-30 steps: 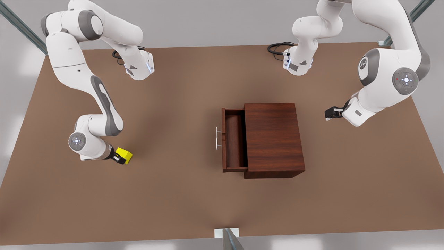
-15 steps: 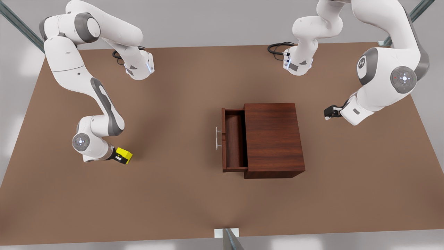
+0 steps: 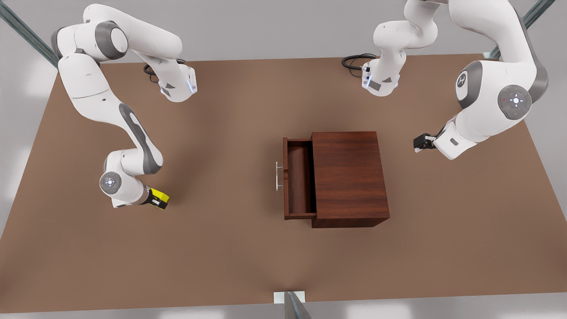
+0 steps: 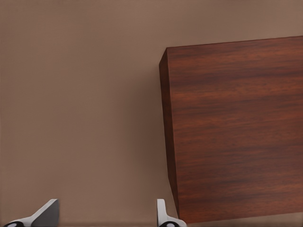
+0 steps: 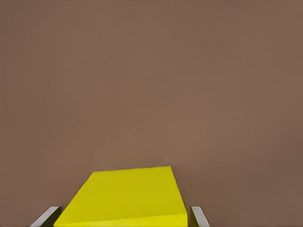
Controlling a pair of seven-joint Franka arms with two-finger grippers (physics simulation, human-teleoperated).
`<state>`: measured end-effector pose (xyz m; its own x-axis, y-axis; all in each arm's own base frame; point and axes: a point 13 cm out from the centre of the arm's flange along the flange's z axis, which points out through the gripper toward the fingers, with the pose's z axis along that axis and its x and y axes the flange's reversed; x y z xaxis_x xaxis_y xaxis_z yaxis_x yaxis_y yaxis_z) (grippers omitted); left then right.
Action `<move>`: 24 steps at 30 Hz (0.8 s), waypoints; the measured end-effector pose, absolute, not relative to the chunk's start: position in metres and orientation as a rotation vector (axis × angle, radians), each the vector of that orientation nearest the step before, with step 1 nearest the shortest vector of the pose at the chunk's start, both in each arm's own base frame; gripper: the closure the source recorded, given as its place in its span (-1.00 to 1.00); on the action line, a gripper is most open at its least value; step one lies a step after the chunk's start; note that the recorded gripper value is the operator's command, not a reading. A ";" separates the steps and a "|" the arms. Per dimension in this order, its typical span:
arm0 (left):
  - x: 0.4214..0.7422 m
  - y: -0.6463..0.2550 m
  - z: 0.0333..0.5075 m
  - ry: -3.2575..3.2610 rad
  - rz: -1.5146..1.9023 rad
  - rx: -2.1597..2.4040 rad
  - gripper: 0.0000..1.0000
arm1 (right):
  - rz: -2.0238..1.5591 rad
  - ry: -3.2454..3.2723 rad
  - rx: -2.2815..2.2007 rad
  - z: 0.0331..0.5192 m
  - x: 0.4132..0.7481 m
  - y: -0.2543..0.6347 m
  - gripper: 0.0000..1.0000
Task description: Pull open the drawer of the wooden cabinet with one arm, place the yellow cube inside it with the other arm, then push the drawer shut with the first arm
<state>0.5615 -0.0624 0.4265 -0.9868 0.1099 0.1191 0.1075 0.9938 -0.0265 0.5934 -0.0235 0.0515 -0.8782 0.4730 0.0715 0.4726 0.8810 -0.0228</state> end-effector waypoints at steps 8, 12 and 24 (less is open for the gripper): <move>0.563 -0.063 0.425 -3.016 0.031 -0.171 -1.00 | 0.009 -3.045 -0.749 0.110 0.617 -0.026 0.05; 0.562 -0.061 0.428 -3.016 0.031 -0.168 -1.00 | -0.027 -3.092 -0.737 0.207 0.655 0.006 0.05; 0.552 -0.054 0.420 -2.964 0.033 -0.151 -1.00 | -0.305 -2.889 -0.586 0.323 0.619 0.363 0.04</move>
